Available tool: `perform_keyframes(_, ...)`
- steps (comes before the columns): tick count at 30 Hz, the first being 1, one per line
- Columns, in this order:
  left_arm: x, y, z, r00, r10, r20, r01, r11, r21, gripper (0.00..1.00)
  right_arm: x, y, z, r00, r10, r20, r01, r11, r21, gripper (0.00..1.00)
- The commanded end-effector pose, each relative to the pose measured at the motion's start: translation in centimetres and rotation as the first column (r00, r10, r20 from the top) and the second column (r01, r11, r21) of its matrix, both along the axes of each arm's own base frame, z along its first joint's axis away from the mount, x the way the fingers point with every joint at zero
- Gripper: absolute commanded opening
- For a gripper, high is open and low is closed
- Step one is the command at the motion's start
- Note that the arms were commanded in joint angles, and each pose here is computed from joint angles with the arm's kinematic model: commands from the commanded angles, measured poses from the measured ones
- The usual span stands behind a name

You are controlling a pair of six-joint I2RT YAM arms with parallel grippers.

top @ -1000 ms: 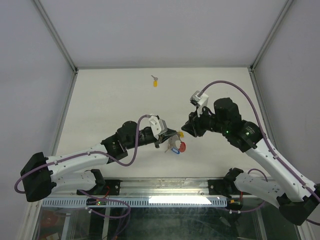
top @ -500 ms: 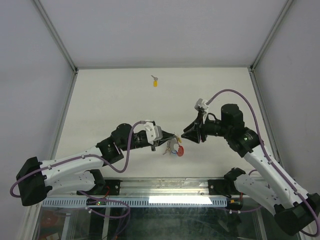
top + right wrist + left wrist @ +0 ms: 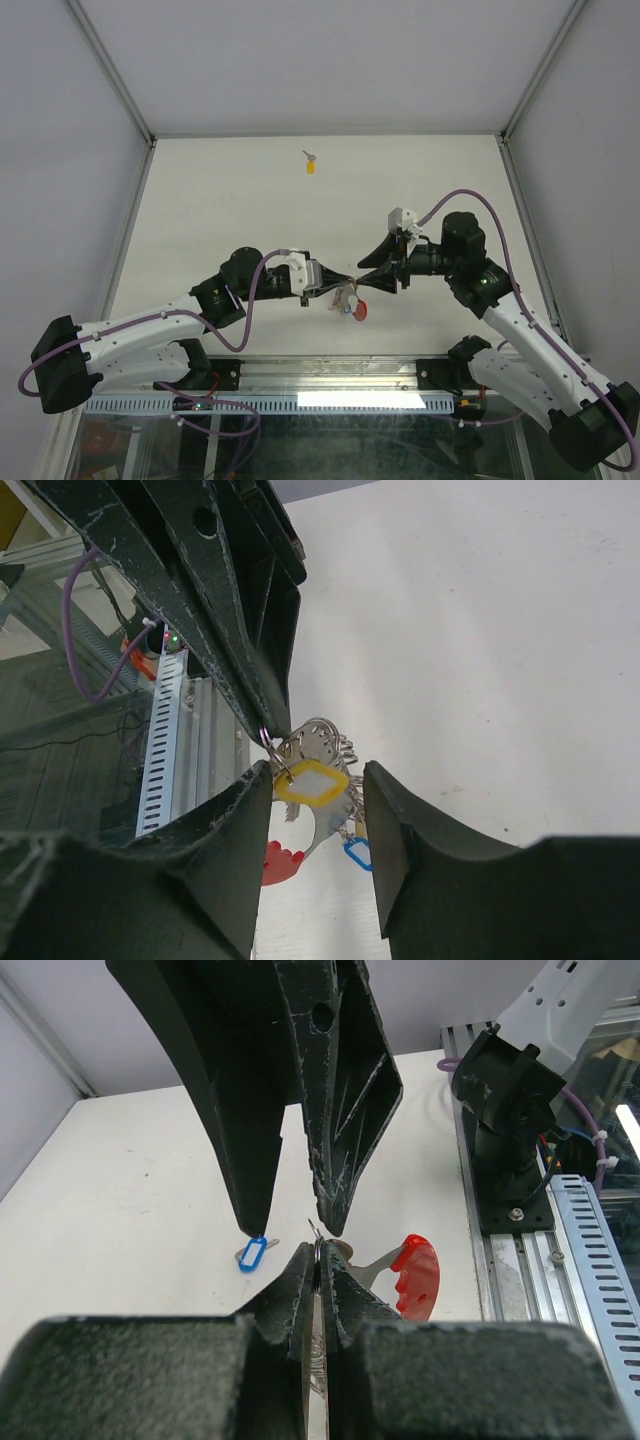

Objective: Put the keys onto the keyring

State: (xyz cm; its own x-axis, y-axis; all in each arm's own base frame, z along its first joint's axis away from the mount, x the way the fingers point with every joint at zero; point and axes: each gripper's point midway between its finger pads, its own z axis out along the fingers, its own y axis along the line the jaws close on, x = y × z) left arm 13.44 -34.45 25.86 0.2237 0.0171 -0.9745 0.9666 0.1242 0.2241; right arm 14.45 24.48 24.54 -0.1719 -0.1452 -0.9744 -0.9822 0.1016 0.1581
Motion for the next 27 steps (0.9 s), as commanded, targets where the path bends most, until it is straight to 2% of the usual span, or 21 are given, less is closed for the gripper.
perform_keyframes(1,-0.7,-0.2,2.7,0.997,-0.037,0.067,0.041,0.997,-0.066,0.00,-0.2,0.4,1.1,0.996,0.060,0.069,-0.063,0.997,0.033,0.42)
perform_keyframes(7,-0.6,-0.2,2.6,0.997,-0.035,0.067,0.039,0.997,-0.062,0.00,-1.1,0.4,0.7,0.993,0.112,0.044,-0.113,0.993,0.021,0.29)
perform_keyframes(12,-0.6,-0.2,2.7,0.997,-0.033,0.066,0.037,0.997,-0.063,0.00,-1.3,0.4,0.9,0.992,0.124,0.038,-0.125,0.992,0.022,0.06)
perform_keyframes(14,-0.5,-0.2,2.7,0.997,-0.029,0.066,0.033,0.998,-0.062,0.00,-1.3,0.3,1.2,0.992,0.120,0.042,-0.121,0.992,0.020,0.00)
perform_keyframes(27,-0.3,-0.3,2.8,0.997,-0.023,0.070,0.028,0.998,-0.061,0.00,-1.2,-0.2,0.5,0.995,0.096,-0.036,-0.098,0.993,-0.065,0.00)
